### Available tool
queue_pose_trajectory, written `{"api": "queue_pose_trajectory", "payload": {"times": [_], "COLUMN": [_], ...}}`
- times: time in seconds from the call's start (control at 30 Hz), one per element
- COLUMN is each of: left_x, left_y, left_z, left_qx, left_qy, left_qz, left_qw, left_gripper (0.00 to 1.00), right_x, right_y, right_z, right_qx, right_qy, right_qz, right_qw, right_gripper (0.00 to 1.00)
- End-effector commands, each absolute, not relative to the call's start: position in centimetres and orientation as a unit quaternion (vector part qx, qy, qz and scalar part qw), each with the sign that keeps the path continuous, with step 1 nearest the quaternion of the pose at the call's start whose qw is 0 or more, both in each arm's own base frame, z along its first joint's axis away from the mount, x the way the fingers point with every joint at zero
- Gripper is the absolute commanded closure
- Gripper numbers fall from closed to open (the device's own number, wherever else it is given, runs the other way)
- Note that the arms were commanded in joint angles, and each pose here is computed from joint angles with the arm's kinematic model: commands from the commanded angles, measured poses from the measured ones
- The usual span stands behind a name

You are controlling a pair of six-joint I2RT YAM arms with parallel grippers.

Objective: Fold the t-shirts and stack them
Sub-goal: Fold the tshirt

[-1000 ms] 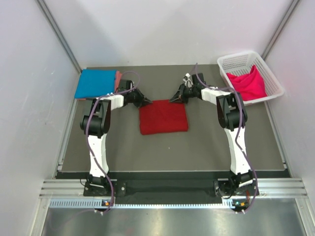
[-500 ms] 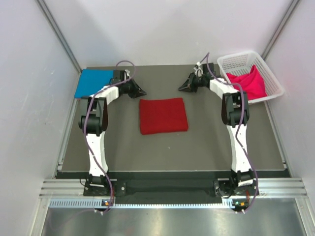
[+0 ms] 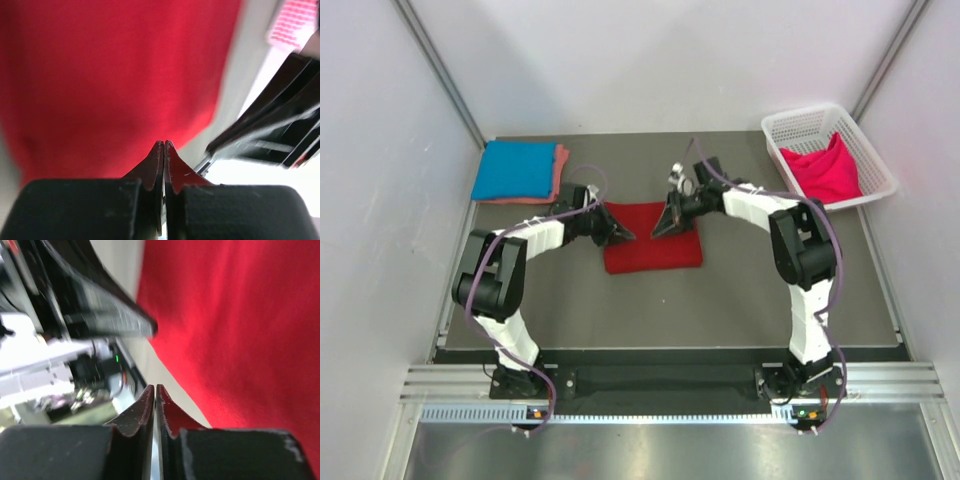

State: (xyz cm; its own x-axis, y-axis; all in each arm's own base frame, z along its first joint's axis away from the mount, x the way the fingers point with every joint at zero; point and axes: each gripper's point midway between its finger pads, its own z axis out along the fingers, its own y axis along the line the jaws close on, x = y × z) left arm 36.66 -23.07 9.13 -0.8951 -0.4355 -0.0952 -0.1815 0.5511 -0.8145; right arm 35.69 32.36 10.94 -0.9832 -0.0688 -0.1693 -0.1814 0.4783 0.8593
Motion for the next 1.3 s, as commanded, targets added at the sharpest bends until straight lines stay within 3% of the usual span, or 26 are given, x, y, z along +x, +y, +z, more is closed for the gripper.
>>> {"api": "queue_pose_trajectory", "payload": {"times": [0.0,0.23,0.37,0.63,0.73,0.87,1.27], "left_x": [36.3,33.9,33.9,34.1,34.0,31.9,27.1], "left_y": [-22.7,-19.3,-18.9,-25.3,-26.3,-24.5,-15.8], "left_z": [7.9,3.0,4.3,12.1,11.0,6.3,0.2], "left_qx": [-0.189,-0.210,-0.185,-0.131,-0.157,-0.202,-0.247], "left_qy": [0.862,0.896,0.909,0.884,0.870,0.884,0.921], "left_qz": [-0.449,-0.377,-0.355,-0.421,-0.447,-0.410,-0.295], "left_qw": [0.141,0.110,0.112,0.152,0.137,0.100,0.056], "left_gripper": [1.00,1.00,1.00,1.00,1.00,1.00,1.00], "right_x": [33.6,31.9,32.3,31.9,31.6,30.8,29.5], "right_y": [32.2,26.3,24.9,32.8,35.5,36.3,24.2], "right_z": [8.6,3.8,5.3,11.2,10.8,8.6,2.1], "right_qx": [-0.079,-0.022,-0.038,-0.126,-0.130,-0.123,-0.020], "right_qy": [0.848,0.872,0.883,0.853,0.842,0.844,0.893], "right_qz": [0.524,0.489,0.468,0.506,0.523,0.521,0.450], "right_qw": [0.017,-0.003,0.014,0.025,0.009,-0.017,-0.019], "right_gripper": [0.96,0.99,0.99,0.99,0.99,0.99,0.99]}}
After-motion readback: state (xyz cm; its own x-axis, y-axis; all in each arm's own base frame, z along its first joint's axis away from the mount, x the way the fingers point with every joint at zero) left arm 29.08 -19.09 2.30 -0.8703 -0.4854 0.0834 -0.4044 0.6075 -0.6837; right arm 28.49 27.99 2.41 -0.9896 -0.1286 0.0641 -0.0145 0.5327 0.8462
